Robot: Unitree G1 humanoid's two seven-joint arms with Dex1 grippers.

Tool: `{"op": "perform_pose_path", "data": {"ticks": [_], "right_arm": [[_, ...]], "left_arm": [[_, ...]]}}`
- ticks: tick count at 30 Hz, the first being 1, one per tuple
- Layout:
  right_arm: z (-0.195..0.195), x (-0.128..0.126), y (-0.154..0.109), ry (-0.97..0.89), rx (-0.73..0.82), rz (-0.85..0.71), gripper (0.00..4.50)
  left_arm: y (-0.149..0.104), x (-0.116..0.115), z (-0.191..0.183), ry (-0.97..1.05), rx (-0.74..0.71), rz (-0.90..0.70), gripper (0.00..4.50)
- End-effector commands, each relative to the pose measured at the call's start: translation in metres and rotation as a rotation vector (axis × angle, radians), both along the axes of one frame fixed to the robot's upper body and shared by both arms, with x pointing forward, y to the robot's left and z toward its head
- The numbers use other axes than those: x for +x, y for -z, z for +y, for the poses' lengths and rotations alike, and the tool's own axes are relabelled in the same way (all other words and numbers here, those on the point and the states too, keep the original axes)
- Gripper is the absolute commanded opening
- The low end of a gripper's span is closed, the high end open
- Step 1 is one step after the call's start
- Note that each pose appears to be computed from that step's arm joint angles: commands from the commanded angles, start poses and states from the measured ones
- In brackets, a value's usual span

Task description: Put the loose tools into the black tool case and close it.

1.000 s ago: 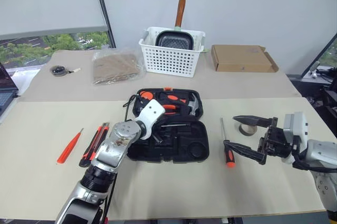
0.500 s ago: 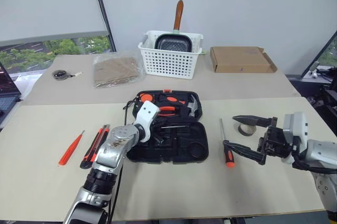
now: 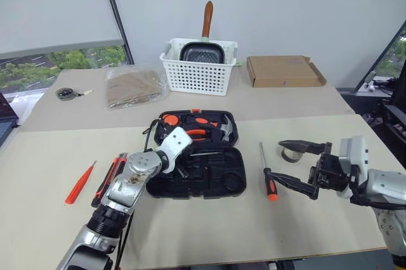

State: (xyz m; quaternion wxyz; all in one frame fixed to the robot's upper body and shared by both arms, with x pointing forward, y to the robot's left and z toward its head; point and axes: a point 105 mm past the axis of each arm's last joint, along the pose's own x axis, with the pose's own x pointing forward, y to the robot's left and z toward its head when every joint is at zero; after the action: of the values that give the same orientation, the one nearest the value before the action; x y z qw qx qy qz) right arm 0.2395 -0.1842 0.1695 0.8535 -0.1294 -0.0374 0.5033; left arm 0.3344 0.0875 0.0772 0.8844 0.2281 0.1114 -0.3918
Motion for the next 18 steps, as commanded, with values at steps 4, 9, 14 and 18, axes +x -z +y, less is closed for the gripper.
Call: {"op": "perform_pose_path", "data": {"ticks": [4,9,14,18], "right_arm": [[0.002,-0.002,-0.005,0.007,-0.006,-0.043,4.5],[0.001,-0.001,-0.005,0.012,-0.005,-0.046,4.5],[0.0,0.0,-0.005,0.013,-0.008,-0.049,4.5],[0.001,0.001,-0.005,0.011,-0.007,-0.05,4.5]], "left_arm": [[0.073,-0.017,0.031,-0.053,0.2,0.204,0.08],[0.05,-0.007,0.02,-0.084,0.032,0.18,0.08],[0.004,0.005,0.011,-0.078,-0.243,0.11,0.08],[-0.019,0.01,0.016,-0.092,-0.378,0.081,0.08]]}}
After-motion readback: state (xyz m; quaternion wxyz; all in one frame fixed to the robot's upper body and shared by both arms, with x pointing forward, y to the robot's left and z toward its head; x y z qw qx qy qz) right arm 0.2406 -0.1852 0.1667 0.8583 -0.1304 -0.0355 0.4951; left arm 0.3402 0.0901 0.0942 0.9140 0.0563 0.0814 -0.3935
